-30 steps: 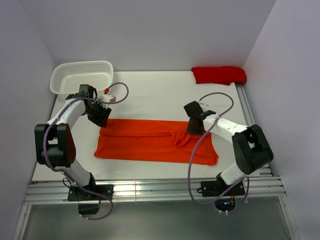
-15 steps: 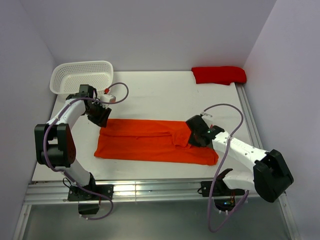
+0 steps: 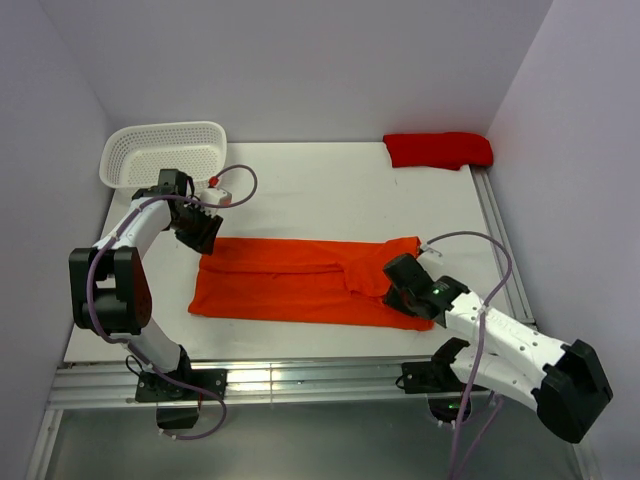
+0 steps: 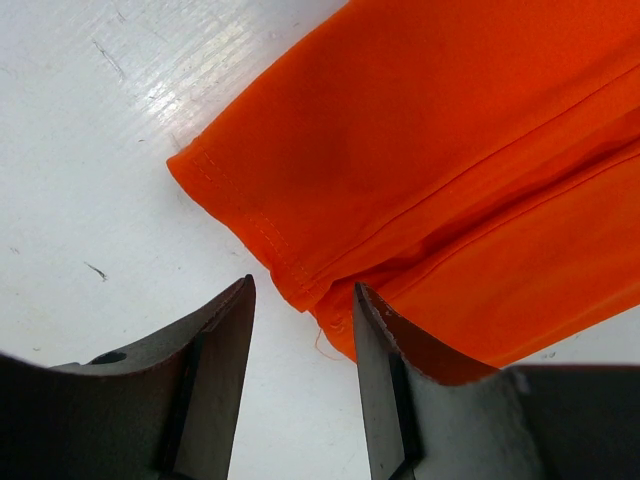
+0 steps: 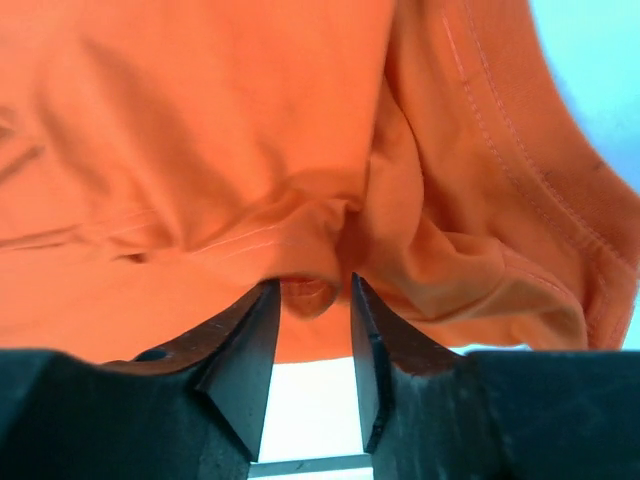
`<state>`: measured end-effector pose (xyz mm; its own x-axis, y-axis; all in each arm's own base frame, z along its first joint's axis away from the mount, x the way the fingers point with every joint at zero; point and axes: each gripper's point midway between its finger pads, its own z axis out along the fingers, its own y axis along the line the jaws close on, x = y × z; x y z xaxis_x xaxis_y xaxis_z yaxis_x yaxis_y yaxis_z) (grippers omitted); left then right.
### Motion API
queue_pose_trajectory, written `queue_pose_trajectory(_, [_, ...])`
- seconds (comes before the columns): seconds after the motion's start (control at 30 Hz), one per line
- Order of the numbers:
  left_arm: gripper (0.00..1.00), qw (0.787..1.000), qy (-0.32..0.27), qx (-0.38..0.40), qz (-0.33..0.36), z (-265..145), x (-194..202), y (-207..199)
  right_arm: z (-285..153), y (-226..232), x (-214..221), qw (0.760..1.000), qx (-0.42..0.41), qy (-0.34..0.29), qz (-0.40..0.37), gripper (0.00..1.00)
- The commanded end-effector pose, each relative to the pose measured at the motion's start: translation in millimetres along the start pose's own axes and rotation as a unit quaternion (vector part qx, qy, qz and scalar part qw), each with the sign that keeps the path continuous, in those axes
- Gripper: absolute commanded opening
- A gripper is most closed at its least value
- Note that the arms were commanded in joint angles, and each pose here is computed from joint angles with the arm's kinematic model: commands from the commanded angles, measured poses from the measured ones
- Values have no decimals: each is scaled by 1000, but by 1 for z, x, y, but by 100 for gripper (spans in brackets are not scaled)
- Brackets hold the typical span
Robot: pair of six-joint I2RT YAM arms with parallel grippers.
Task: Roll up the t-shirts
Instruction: Fold the tshirt
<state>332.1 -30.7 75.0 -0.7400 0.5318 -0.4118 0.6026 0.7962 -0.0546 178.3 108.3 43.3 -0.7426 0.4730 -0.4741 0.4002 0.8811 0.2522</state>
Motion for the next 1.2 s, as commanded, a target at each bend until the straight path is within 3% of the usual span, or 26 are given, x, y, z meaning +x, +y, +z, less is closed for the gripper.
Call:
queue_pose_trajectory(0.0, [49,1000,-11,3,3,-2,-6,1,-22,20,-37,998,-17,-60,24,43])
queue_pose_trajectory(0.13, [50,1000,-14,-1,4,-2,-7,2,-27,33,-64,997,-12,-73,2,45])
queue_pose_trajectory(0.3, [49,1000,-11,-6,-1,3,-6,5,-7,10,-125,994,51,-94,29,44])
queue_pose_trajectory(0.77, [49,1000,-8,-4,-3,5,-6,6,60,-13,-130,995,83,-30,42,45])
queue_pose_trajectory(0.9, [49,1000,-7,-5,-2,6,-6,6,72,-14,-134,996,82,-16,42,34])
queue_pose_trajectory(0.97, [49,1000,-5,-6,-3,7,-4,6,74,-16,-143,995,85,-18,43,19])
queue_pose_trajectory(1.07, [49,1000,-3,-9,-3,8,-2,7,75,-22,-157,994,90,-26,51,8])
queue_pose_trajectory(1.17, [46,1000,7,-12,-4,11,5,8,75,-25,-169,994,90,-30,53,7])
